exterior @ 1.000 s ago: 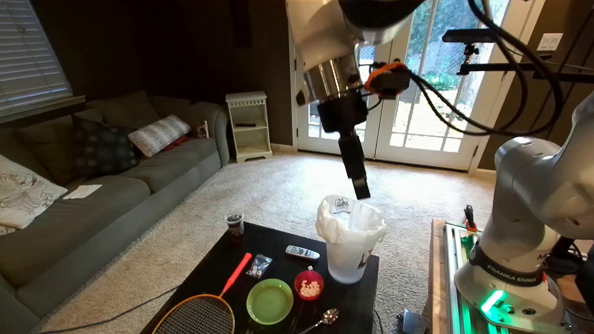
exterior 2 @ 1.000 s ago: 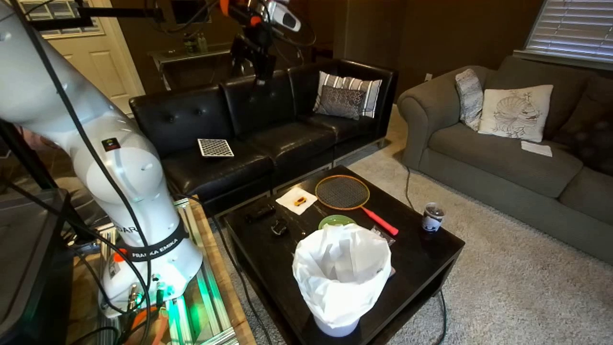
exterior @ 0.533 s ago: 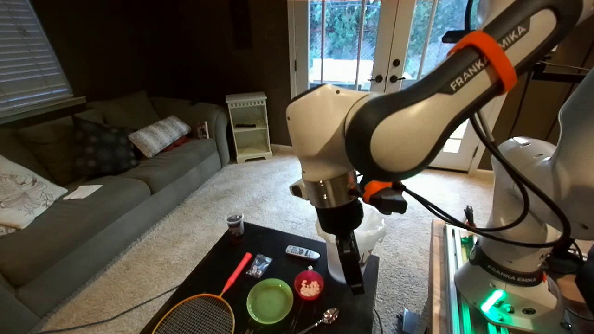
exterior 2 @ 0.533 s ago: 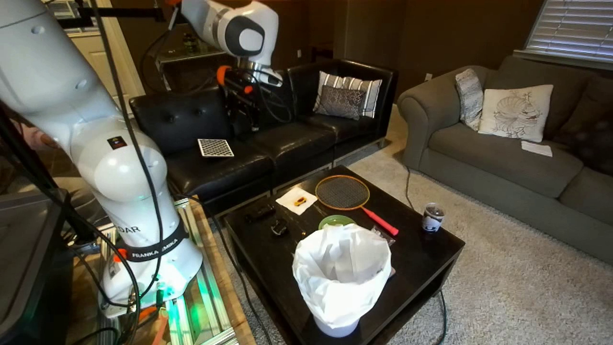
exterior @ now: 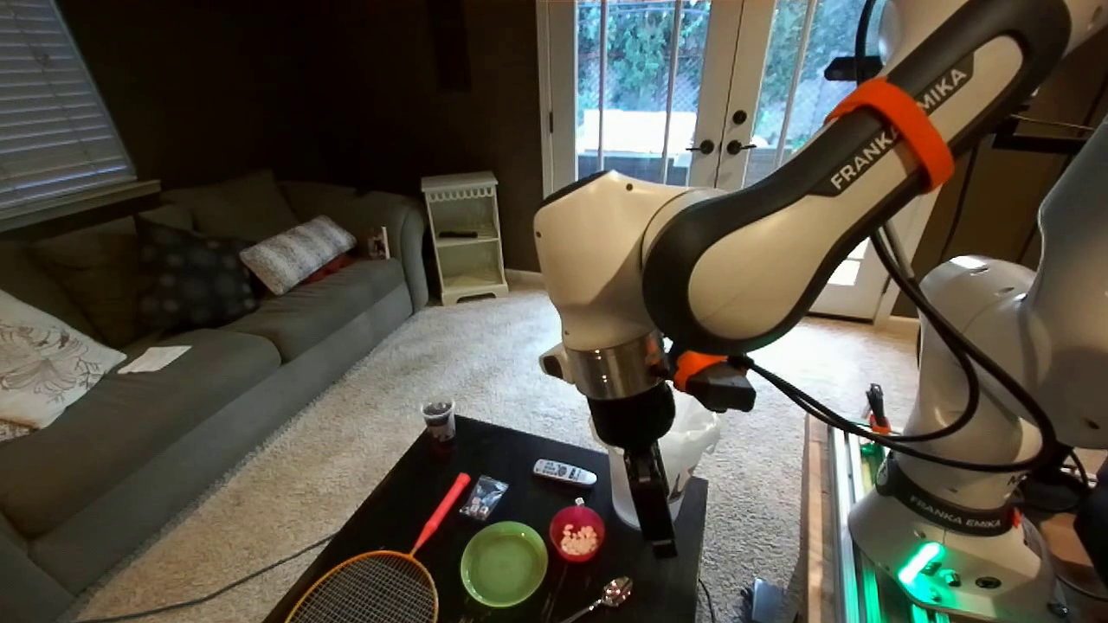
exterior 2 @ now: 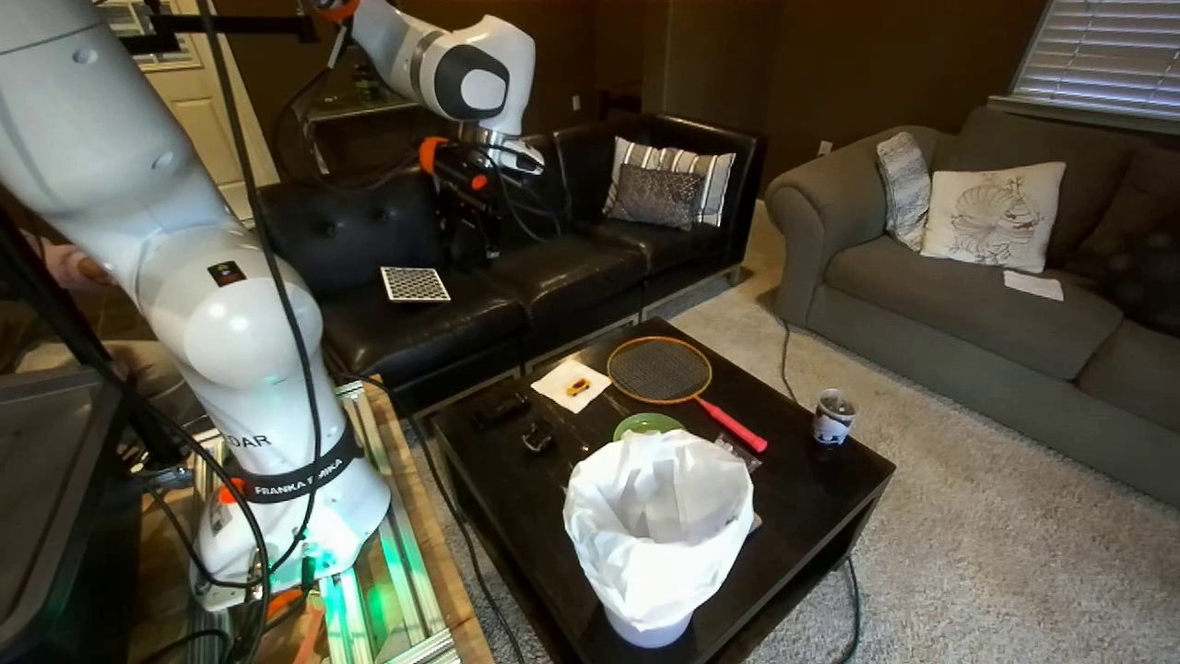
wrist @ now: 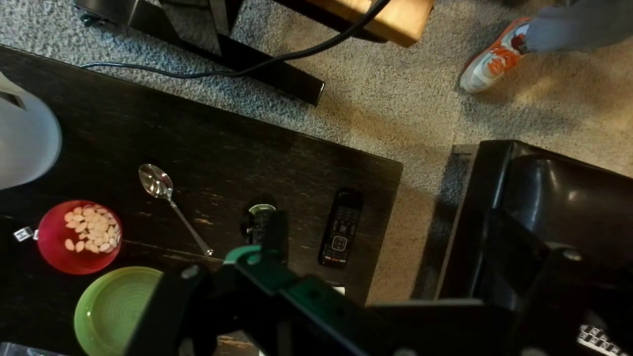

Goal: Pour the contents of the pink bowl into the green bowl

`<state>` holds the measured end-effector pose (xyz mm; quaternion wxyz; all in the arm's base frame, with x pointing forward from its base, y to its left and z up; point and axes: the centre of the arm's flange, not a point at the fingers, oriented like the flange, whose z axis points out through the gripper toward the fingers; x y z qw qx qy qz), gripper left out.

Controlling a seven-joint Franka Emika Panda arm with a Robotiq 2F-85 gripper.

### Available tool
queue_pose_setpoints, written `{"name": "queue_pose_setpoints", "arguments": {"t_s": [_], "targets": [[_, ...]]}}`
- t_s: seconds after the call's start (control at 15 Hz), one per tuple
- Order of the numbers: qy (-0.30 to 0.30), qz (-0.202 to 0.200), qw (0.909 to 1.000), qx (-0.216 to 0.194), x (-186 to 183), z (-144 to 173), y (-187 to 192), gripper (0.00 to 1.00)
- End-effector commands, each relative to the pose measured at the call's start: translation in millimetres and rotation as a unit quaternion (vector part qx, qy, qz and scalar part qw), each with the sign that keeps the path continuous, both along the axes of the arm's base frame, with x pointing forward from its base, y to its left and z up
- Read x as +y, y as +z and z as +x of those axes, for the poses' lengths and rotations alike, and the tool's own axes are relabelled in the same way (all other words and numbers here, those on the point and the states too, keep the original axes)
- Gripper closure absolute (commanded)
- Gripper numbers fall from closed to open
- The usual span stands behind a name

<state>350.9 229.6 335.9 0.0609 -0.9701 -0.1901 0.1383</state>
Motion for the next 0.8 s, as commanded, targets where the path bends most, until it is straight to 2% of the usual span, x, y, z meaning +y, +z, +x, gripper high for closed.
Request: {"name": "queue_pose_setpoints", "arguments": {"t_s": [0.0,0.13,0.4,0.6,0.67,0.73], "targets": [[0.004,0.001,1.0000,-0.007,3.6,6.2,-39.8,0.00],[0.005,0.002,0.9996,-0.029,5.1,14.5,-69.5,0.00],[-0.030,-0.028,0.9964,-0.074,-11.0,37.2,-133.6,0.00],[-0.069,-0.030,0.9936,-0.084,-31.0,53.9,-173.9,0.00],[-0.049,-0.022,0.9952,-0.081,-29.3,35.3,-143.9,0.00],[-0.058,-0.024,0.9948,-0.081,-36.2,38.8,-156.7,0.00]]}}
